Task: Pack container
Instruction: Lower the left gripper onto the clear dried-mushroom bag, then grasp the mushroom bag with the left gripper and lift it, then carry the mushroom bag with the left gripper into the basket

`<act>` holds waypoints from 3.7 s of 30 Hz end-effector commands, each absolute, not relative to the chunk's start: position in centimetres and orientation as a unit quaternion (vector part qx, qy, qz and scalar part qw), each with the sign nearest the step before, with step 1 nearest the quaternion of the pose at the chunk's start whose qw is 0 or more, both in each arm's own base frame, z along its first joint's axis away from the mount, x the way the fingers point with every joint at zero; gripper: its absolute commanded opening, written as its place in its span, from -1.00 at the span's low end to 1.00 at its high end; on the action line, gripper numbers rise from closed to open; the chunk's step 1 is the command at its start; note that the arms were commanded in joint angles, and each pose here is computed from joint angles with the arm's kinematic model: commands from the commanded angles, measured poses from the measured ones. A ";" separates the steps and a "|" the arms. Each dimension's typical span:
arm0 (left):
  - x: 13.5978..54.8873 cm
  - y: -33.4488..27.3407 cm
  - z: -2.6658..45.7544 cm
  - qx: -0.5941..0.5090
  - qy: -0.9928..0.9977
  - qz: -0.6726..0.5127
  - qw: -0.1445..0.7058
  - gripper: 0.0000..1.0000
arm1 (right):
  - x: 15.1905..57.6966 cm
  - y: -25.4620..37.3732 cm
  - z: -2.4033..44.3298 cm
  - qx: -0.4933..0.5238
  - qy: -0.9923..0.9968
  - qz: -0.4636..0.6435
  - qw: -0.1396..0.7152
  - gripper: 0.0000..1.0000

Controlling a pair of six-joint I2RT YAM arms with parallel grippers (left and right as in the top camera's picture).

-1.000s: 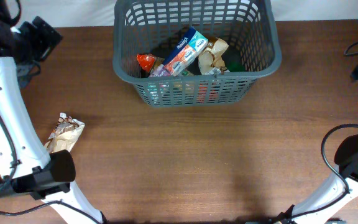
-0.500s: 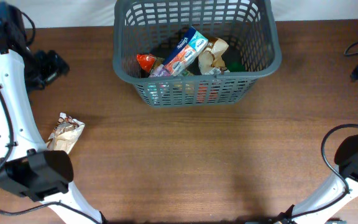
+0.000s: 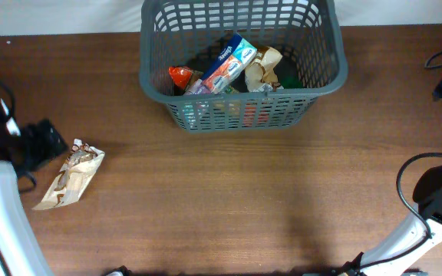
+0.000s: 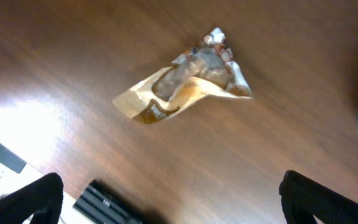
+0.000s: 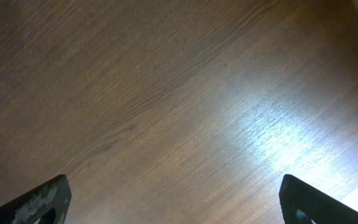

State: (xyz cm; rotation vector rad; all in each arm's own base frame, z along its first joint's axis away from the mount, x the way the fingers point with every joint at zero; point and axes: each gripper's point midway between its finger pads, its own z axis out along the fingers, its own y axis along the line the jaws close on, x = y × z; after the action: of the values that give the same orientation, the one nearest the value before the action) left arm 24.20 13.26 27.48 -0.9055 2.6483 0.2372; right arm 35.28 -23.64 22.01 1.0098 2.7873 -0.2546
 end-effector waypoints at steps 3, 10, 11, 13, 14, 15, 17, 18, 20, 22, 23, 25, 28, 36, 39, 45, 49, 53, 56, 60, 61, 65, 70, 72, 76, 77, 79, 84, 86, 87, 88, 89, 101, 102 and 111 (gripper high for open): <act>22.6 14.2 22.0 -0.328 0.931 0.074 0.144 0.99 | 35.2 -23.6 21.8 0.341 0.933 -0.084 0.080 0.98; 21.4 15.0 18.7 -0.343 0.929 0.087 0.110 0.99 | 35.3 -23.6 21.8 0.341 0.933 -0.084 0.080 0.98; 21.7 14.8 18.7 -0.342 0.930 0.079 0.113 0.99 | 35.2 -23.6 21.8 0.341 0.933 -0.084 0.081 0.97; 22.4 15.2 18.9 -0.323 0.934 0.084 0.128 0.99 | 35.2 -23.6 21.8 0.341 0.933 -0.084 0.080 0.98; 23.3 15.3 19.1 -0.286 0.944 0.082 0.144 0.99 | 35.2 -23.6 21.8 0.341 0.933 -0.084 0.080 0.98; 24.3 15.2 19.3 -0.236 0.955 0.076 0.161 0.99 | 35.2 -23.6 21.8 0.341 0.933 -0.084 0.081 0.98; 26.2 14.7 19.8 -0.140 0.969 0.067 0.194 0.99 | 35.2 -23.6 21.8 0.341 0.933 -0.084 0.080 0.98; 27.1 14.5 20.0 -0.103 0.970 0.060 0.210 0.99 | 35.2 -23.6 21.8 0.341 0.933 -0.084 0.080 0.98; 29.0 13.7 20.2 -0.020 0.969 0.041 0.241 0.98 | 35.2 -23.6 21.8 0.341 0.933 -0.084 0.081 0.98; 30.3 13.7 19.6 0.016 0.968 0.034 0.250 0.99 | 35.2 -23.6 21.8 0.341 0.933 -0.084 0.081 0.97; 30.6 14.1 18.9 0.019 0.970 0.035 0.242 0.98 | 35.2 -23.6 21.8 0.341 0.933 -0.084 0.081 0.98; 30.8 14.6 17.2 0.023 0.976 0.035 0.215 0.99 | 35.2 -23.6 21.8 0.341 0.933 -0.084 0.080 0.97; 30.3 15.7 14.0 0.013 0.987 0.037 0.154 0.99 | 35.2 -23.6 21.8 0.341 0.933 -0.084 0.080 0.98; 27.9 15.4 8.1 -0.020 0.999 -0.008 0.027 0.99 | 35.2 -23.6 21.8 0.341 0.933 -0.084 0.080 0.98; 27.9 15.4 7.4 -0.020 1.000 -0.012 0.020 0.99 | 35.2 -23.6 21.8 0.341 0.933 -0.084 0.080 0.98; 28.9 15.5 7.0 -0.019 0.999 -0.016 0.035 0.99 | 35.2 -23.6 21.8 0.341 0.933 -0.084 0.080 0.97; 29.4 15.8 6.5 -0.019 0.999 -0.014 0.041 0.99 | 35.2 -23.6 21.8 0.341 0.933 -0.084 0.080 0.98; 29.7 15.9 5.4 -0.020 0.999 -0.017 0.034 0.98 | 35.2 -23.6 21.8 0.341 0.933 -0.084 0.080 0.98; 29.7 16.0 4.2 -0.020 0.999 -0.024 0.022 0.98 | 35.3 -23.6 21.8 0.341 0.933 -0.084 0.080 0.98; 29.4 15.8 2.3 -0.021 0.999 -0.037 -0.002 0.99 | 35.2 -23.6 21.8 0.341 0.933 -0.084 0.080 0.98; 29.4 15.7 1.6 -0.021 0.999 -0.041 -0.009 0.99 | 35.2 -23.6 21.8 0.341 0.933 -0.084 0.081 0.98; 29.2 15.6 -0.2 -0.022 0.998 -0.051 -0.027 0.99 | 35.2 -23.6 21.8 0.341 0.933 -0.084 0.080 0.98; 28.7 15.4 -1.8 -0.023 0.997 -0.063 -0.048 0.99 | 35.2 -23.6 21.8 0.341 0.933 -0.084 0.080 0.98; 28.6 15.3 -2.0 -0.023 0.996 -0.064 -0.051 0.99 | 35.2 -23.6 21.8 0.341 0.933 -0.084 0.081 0.98; 28.7 15.3 -2.0 -0.023 0.996 -0.063 -0.050 0.16 | 35.2 -23.6 21.8 0.341 0.933 -0.084 0.080 0.98; 28.7 15.3 -2.0 -0.023 0.996 -0.064 -0.050 -0.03 | 35.2 -23.6 21.8 0.341 0.933 -0.084 0.080 0.98; 28.7 15.4 -2.0 -0.031 0.996 -0.063 -0.050 -0.34 | 35.2 -23.6 21.8 0.341 0.933 -0.084 0.080 0.98; 28.9 15.5 -1.9 -0.070 0.995 -0.060 -0.049 -0.96 | 35.2 -23.6 21.8 0.341 0.933 -0.084 0.081 0.98; 29.6 15.5 -1.2 -0.090 0.993 -0.064 -0.043 -0.96 | 35.2 -23.6 21.8 0.341 0.933 -0.084 0.081 0.99; 30.0 15.4 -0.8 -0.091 0.993 -0.071 -0.038 -0.96 | 35.2 -23.6 21.8 0.341 0.933 -0.084 0.080 0.98; 30.6 15.2 -0.1 -0.092 0.992 -0.082 -0.030 -0.96 | 35.2 -23.6 21.8 0.341 0.933 -0.084 0.080 0.98; 31.4 15.0 0.8 -0.092 0.991 -0.096 -0.018 -0.96 | 35.2 -23.6 21.8 0.341 0.933 -0.084 0.081 0.98; 44.4 11.4 26.6 -0.028 0.915 -0.269 0.300 -0.96 | 35.2 -23.6 21.8 0.341 0.933 -0.084 0.080 0.98; 44.8 10.6 29.3 -0.011 0.901 -0.281 0.331 -0.97 | 35.2 -23.6 21.8 0.341 0.933 -0.084 0.081 0.98; 44.9 -3.0 46.1 0.200 0.807 -0.223 0.509 -0.96 | 35.2 -23.6 21.8 0.341 0.933 -0.084 0.080 0.98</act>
State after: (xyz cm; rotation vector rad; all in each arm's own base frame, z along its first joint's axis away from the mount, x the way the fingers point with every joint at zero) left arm 46.02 3.54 41.85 0.3100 2.0677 -0.5524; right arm 35.28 -23.64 22.01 1.0107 2.7865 -0.2546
